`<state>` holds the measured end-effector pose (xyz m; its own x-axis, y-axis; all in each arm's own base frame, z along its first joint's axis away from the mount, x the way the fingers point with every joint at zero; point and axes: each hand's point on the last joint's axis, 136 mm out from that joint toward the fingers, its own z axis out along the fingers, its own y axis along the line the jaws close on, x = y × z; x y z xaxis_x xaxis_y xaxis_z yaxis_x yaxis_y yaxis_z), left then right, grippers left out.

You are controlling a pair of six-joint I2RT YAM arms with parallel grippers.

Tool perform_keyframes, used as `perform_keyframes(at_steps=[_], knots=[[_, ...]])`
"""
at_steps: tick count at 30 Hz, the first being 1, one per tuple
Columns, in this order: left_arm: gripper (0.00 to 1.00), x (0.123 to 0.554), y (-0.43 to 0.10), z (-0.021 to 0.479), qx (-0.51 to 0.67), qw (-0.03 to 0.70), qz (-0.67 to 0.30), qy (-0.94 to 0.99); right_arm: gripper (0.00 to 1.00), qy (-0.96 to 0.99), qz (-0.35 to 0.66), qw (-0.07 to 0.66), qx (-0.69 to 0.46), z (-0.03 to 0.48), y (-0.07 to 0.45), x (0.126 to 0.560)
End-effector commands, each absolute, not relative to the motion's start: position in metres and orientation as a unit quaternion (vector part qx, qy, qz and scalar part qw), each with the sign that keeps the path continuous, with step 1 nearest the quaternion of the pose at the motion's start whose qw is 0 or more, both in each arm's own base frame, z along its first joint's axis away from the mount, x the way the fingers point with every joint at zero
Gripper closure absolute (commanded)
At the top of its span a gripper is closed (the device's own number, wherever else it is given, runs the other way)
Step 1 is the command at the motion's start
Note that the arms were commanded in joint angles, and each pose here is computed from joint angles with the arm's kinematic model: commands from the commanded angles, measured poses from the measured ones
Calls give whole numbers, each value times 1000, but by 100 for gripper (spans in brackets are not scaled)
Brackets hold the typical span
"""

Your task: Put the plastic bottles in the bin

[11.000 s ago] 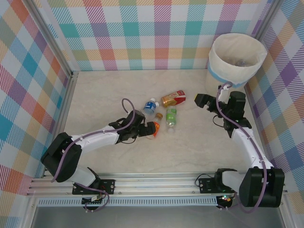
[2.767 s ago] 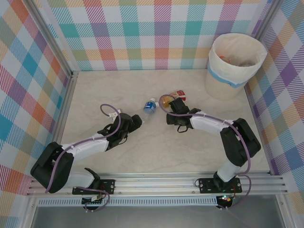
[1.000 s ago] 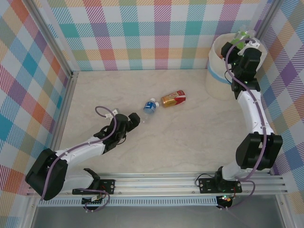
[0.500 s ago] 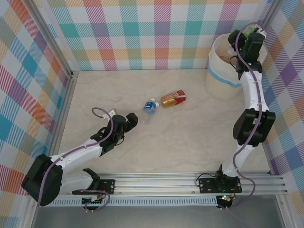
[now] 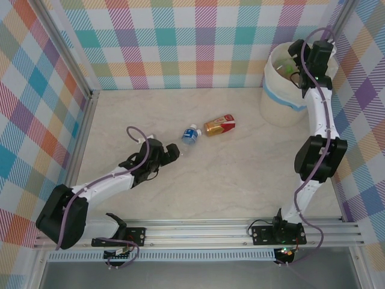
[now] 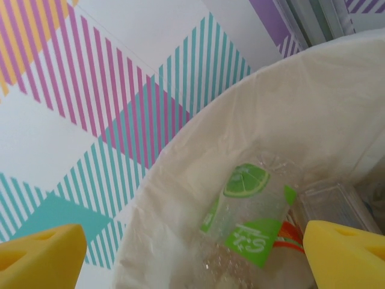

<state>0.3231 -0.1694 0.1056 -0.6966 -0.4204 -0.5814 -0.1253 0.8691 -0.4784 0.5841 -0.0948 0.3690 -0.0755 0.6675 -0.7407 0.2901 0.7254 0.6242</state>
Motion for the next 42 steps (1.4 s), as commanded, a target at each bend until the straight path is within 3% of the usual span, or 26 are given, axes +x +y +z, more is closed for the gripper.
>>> perform_keyframes(at_steps=[1,6,17,27,34,42], knots=[[0,338,-187,112,-81,357,-204,908,6,698,181,638,270,423,-76,551],[0,355,-203,103,-9,347,-180,920,0,716,214,629,216,415,-48,516],[0,382,-236,76,76,286,-160,942,0,770,201,598,94,364,8,445],[1,384,-253,40,132,213,-136,958,0,805,230,540,81,317,38,413],[24,381,-255,31,127,209,-130,961,0,819,275,502,40,297,66,402],[37,375,-245,33,112,230,-126,959,0,830,303,468,4,272,98,379]])
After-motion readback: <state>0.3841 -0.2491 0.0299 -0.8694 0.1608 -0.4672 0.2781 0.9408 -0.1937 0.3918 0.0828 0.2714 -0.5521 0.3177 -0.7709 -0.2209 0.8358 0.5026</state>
